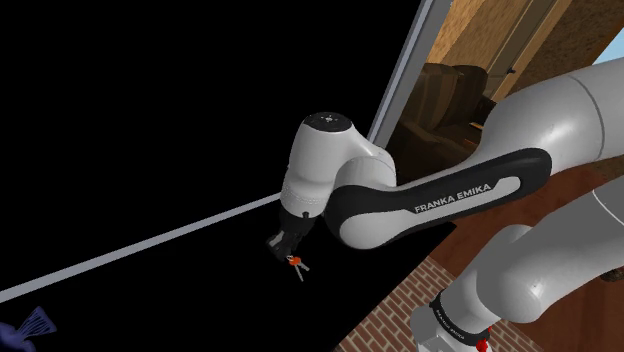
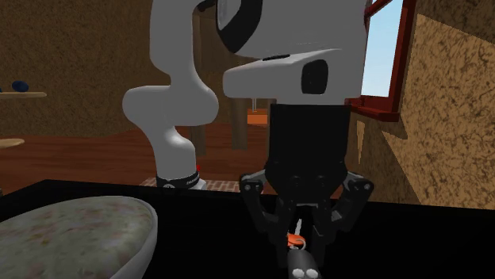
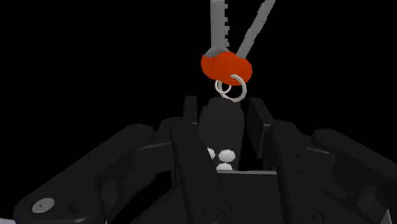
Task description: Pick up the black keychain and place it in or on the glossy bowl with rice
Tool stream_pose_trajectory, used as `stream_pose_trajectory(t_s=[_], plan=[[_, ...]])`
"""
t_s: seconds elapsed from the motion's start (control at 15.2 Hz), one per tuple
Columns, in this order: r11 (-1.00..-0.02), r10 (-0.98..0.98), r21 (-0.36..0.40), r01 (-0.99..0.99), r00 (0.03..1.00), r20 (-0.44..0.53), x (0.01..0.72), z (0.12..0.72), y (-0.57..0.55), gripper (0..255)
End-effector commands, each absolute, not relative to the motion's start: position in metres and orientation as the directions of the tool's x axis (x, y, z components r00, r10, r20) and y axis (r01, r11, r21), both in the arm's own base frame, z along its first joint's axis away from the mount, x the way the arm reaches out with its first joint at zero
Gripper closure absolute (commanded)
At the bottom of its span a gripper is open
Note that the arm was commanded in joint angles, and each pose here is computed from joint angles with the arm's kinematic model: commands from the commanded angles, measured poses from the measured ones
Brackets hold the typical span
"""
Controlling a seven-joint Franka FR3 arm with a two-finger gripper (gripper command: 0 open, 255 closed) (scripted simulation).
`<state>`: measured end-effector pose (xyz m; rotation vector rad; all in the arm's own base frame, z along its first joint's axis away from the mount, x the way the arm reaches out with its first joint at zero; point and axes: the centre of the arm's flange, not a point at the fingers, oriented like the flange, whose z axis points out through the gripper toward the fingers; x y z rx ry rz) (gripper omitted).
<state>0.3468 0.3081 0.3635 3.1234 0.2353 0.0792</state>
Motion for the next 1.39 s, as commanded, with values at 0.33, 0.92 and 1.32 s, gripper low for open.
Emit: stream_pose_trajectory(t_s=[0.33, 0.92, 1.32], plan=[[-0.989, 0.150, 0.012, 0.150, 0.987, 0.049, 0.346, 0.402, 0.310, 255], [-0.989, 0.150, 0.012, 0.150, 0.987, 0.049, 0.346, 0.449, 0.310, 255], [-0.989, 0.150, 0.012, 0.150, 0.987, 0.049, 0.346, 0.481, 0.310, 255]])
